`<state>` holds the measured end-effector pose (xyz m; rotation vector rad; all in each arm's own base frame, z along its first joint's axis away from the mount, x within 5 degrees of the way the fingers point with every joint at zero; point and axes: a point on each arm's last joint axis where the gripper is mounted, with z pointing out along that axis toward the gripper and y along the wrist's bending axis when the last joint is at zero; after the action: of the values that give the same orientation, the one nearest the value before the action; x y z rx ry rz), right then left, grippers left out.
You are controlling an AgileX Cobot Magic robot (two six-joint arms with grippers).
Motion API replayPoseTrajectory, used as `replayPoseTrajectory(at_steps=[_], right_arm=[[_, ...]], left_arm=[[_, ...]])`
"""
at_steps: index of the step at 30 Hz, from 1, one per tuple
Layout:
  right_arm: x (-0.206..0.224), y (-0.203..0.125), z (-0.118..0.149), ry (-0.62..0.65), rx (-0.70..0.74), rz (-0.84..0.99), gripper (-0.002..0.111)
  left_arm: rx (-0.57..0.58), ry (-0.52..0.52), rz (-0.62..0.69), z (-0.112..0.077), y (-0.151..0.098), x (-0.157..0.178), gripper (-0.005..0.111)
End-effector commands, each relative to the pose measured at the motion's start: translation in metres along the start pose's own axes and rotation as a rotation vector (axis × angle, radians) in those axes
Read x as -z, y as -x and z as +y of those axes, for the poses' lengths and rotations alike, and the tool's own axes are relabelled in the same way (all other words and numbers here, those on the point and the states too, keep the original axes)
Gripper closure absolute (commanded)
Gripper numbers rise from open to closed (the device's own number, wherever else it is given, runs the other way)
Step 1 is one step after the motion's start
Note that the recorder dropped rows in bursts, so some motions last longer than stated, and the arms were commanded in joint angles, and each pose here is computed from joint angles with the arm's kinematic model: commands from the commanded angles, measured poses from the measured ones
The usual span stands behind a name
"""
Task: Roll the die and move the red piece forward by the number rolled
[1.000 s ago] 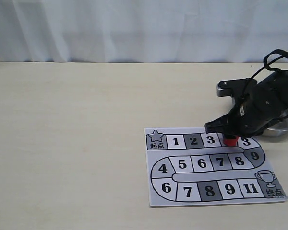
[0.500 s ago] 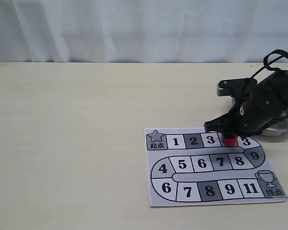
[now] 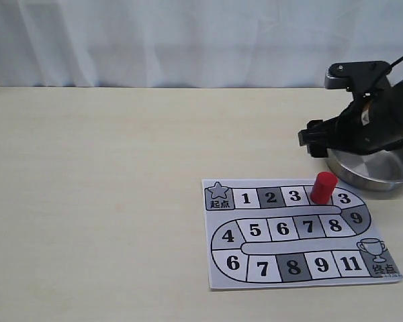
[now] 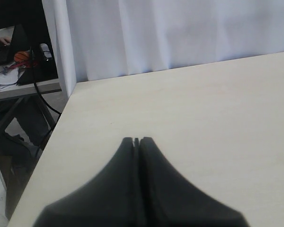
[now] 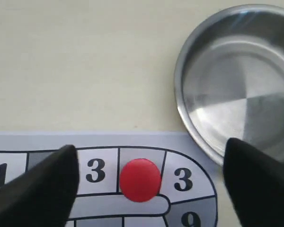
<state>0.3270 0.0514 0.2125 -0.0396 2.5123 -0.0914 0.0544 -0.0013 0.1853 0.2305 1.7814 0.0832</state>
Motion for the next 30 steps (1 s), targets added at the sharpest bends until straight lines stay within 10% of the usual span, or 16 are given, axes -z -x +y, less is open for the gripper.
replayPoseTrajectory(at_steps=[1, 3, 12, 30], right_arm=[[0.016, -0.002, -0.009, -0.058, 0.033, 0.024, 0.076], [0.021, -0.009, -0.012, -0.074, 0.034, 0.050, 0.103], [0.061, -0.041, -0.033, -0.041, 0.013, 0.126, 0.104], [0.194, -0.149, -0.057, 0.043, -0.146, -0.804, 0.104]], left_arm=[[0.003, -0.009, -0.003, -0.001, 0.000, 0.000, 0.107], [0.003, -0.009, -0.003, -0.001, 0.000, 0.000, 0.107], [0.003, -0.009, -0.003, -0.001, 0.000, 0.000, 0.107], [0.003, -0.009, -0.003, -0.001, 0.000, 0.000, 0.107]])
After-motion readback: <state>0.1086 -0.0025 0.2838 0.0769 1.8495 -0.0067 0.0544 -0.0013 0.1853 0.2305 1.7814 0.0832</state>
